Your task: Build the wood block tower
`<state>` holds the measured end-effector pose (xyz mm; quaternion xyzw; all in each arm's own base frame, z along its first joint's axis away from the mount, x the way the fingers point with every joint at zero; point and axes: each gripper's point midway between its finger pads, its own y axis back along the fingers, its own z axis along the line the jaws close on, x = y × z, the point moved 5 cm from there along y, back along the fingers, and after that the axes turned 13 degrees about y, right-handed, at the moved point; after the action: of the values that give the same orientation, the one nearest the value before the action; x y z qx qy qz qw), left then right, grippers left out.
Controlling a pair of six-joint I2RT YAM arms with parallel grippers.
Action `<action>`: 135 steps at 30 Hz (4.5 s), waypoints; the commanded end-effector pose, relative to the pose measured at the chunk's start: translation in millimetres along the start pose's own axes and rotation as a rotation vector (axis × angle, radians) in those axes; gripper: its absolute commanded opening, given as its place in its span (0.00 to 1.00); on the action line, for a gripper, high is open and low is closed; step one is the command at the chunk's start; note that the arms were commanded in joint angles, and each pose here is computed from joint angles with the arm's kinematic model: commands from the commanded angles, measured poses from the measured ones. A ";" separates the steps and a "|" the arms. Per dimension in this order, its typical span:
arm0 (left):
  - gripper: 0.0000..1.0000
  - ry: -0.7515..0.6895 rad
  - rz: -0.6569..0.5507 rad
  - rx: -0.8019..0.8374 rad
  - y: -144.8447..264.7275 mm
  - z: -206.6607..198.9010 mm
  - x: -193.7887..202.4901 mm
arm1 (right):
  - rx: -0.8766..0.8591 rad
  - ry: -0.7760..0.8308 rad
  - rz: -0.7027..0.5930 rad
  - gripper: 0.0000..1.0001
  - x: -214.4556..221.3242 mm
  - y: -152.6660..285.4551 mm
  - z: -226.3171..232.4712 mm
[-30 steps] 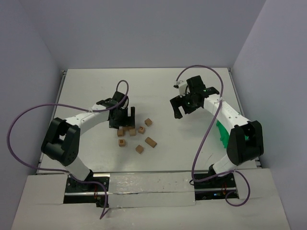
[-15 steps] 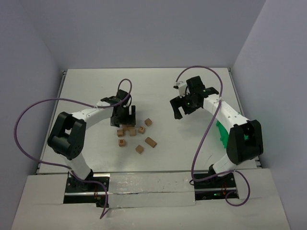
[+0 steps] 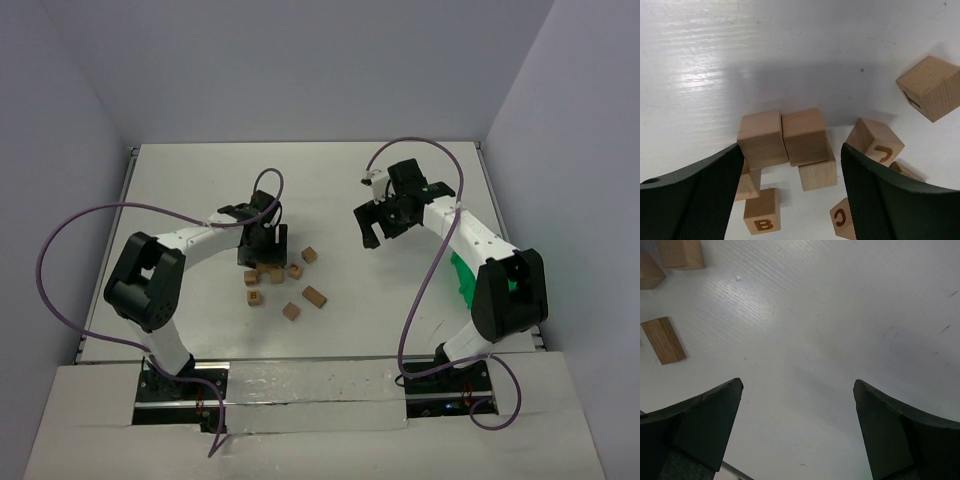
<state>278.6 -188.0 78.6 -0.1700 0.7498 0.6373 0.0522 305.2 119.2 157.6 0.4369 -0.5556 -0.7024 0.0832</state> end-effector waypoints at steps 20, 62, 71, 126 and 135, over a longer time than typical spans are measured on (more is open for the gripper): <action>0.54 -0.011 -0.003 -0.016 -5.6 -9.1 -8.8 | 0.015 -0.007 -0.003 1.00 1.0 -10.0 -5.1; 0.34 0.098 0.026 -0.077 -37.5 -41.8 -41.0 | 0.034 -0.054 -0.001 1.00 -0.7 -9.8 -13.7; 0.54 0.088 0.025 -0.082 -38.7 -40.3 -40.6 | 0.036 -0.051 -0.001 1.00 -1.9 -9.8 -14.7; 0.99 0.046 -0.032 -0.060 -20.2 -60.1 -48.6 | 0.042 -0.048 -0.003 1.00 -0.3 -7.9 -14.1; 0.99 0.049 -0.116 -0.042 7.4 -56.8 -56.7 | 0.039 -0.050 -0.011 1.00 -1.6 -5.8 -13.1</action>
<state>334.6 -231.4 76.0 -0.1999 0.7206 0.6632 0.0306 309.3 112.2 140.8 0.4059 -0.5711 -0.7088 0.0820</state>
